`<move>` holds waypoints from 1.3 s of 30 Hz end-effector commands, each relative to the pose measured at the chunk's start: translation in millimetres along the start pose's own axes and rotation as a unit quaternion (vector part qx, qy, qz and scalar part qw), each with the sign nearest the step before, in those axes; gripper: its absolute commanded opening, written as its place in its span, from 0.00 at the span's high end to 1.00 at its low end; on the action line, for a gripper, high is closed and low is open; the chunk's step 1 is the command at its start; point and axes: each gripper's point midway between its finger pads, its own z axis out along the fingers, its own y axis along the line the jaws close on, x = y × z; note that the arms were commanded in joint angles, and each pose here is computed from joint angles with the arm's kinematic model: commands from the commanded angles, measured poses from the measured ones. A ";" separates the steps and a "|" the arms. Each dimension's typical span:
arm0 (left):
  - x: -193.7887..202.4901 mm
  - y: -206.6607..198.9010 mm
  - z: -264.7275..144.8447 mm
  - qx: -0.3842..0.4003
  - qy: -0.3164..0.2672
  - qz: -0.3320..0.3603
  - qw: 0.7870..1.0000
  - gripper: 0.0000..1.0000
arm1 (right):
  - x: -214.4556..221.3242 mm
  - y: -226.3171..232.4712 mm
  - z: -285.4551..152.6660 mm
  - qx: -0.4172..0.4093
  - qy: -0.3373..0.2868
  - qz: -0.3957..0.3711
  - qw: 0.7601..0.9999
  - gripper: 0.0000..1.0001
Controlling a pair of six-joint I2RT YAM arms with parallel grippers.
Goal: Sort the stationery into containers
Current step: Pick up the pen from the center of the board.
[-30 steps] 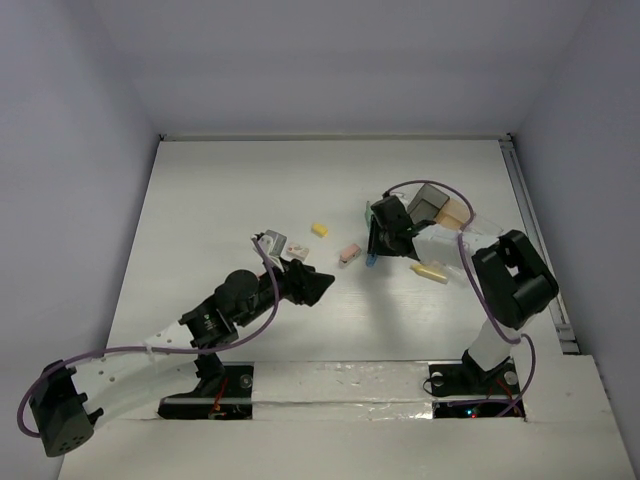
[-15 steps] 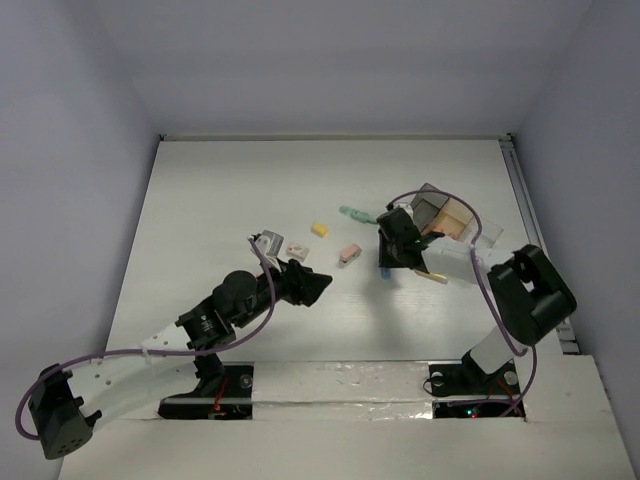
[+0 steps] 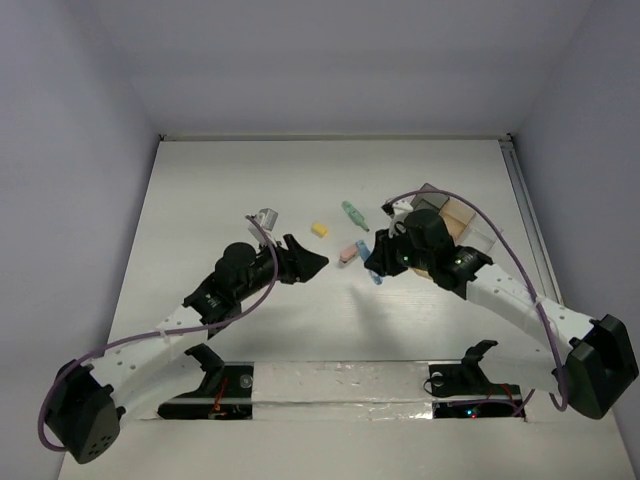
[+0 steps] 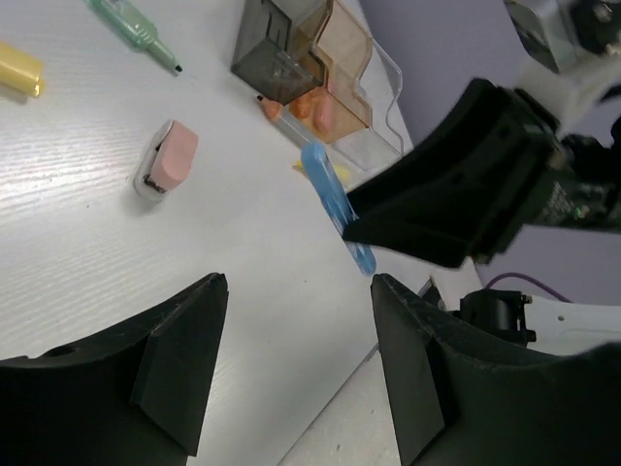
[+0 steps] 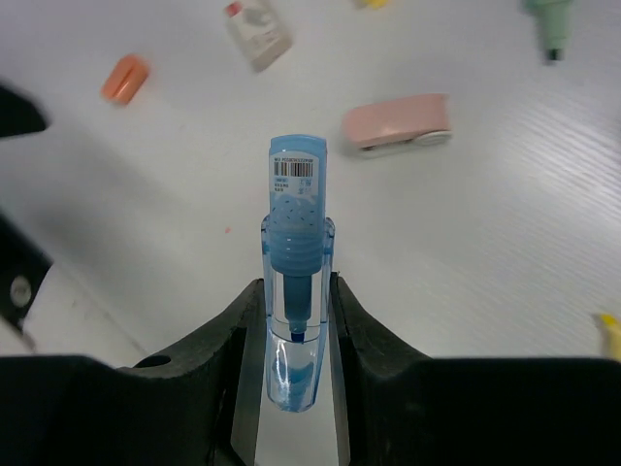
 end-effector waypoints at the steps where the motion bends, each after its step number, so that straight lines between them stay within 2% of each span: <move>1: -2.1 -21.4 -2.9 0.087 0.024 -0.046 0.995 0.43 | 7.7 59.9 -9.2 -0.130 0.025 -0.077 0.988 0.86; 8: -2.3 -18.1 1.4 0.082 0.028 -0.056 0.995 0.43 | 21.4 103.8 0.6 -0.184 0.043 -0.156 0.969 0.86; 11: 6.9 -8.6 5.0 0.067 0.044 -0.059 0.995 0.49 | 19.8 109.3 7.6 -0.185 0.044 -0.170 0.967 0.86; 16: 20.3 8.1 7.6 0.035 0.067 -0.060 0.995 0.53 | 17.9 110.2 17.3 -0.177 0.044 -0.177 0.967 0.86; 21: 18.6 23.4 7.0 -0.001 0.054 -0.041 0.998 0.53 | 8.3 110.6 15.9 -0.172 0.024 -0.182 0.968 0.87; 35: 23.6 13.4 13.8 0.035 0.067 -0.057 0.995 0.62 | -4.6 117.9 18.1 -0.175 -0.003 -0.189 0.966 0.89; 38: 22.2 11.3 13.1 0.041 0.062 -0.058 0.996 0.74 | -6.8 117.5 18.9 -0.172 -0.007 -0.194 0.966 0.89; 39: 21.8 10.3 12.7 0.043 0.062 -0.059 0.995 0.86 | -4.5 119.6 18.7 -0.174 -0.005 -0.197 0.965 0.89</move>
